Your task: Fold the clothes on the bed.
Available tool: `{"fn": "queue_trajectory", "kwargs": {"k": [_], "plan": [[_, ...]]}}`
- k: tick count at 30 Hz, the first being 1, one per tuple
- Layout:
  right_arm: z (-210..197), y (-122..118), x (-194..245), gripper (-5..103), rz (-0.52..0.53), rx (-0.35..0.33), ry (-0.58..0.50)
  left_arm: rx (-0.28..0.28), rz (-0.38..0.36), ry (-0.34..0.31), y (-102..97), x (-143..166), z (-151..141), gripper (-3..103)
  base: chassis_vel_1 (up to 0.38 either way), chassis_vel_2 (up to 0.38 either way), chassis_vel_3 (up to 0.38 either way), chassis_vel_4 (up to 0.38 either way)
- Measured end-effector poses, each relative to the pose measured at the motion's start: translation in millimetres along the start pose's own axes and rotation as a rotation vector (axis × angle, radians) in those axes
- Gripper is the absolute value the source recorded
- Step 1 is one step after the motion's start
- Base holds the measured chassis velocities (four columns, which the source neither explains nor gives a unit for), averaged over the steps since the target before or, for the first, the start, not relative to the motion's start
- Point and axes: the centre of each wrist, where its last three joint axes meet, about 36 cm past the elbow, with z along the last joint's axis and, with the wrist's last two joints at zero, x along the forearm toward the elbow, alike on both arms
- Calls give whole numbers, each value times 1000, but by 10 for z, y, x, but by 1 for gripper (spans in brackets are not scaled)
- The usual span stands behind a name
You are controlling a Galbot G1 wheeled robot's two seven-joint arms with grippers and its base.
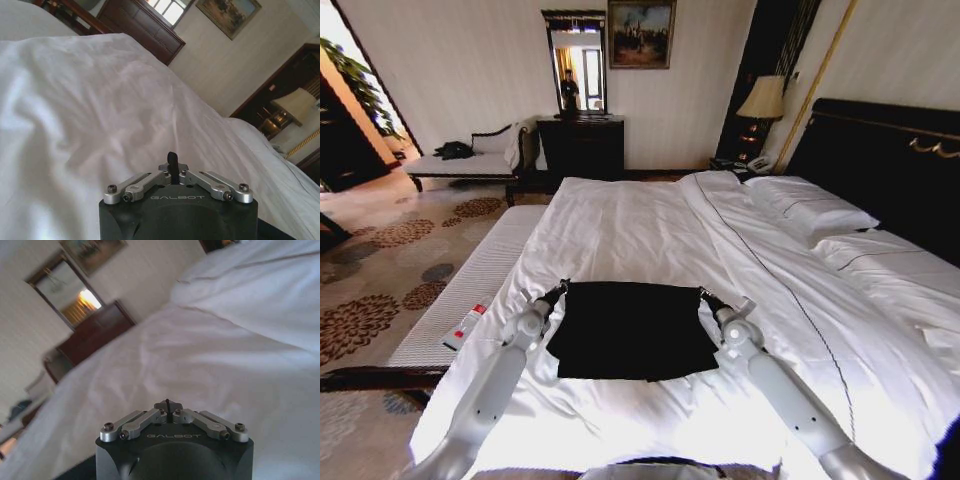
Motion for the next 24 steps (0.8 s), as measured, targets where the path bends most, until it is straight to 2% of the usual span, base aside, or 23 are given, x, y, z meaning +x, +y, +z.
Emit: {"fn": "queue_trajectory", "kwargs": {"k": [8, 14, 24], "plan": [[-53, 56, -103, 0, -113, 6, -62, 6, -2, -43, 62, 74, -13, 2, 0, 0, 0, 0], [13, 10, 47, 0, -125, 7, -54, -10, 15, -42, 57, 155, 13, 2, 0, 0, 0, 0], [79, 4, 396, 0, -105, 16, -22, -45, 55, -21, 59, 607, 99, 2, 0, 0, 0, 0]]}}
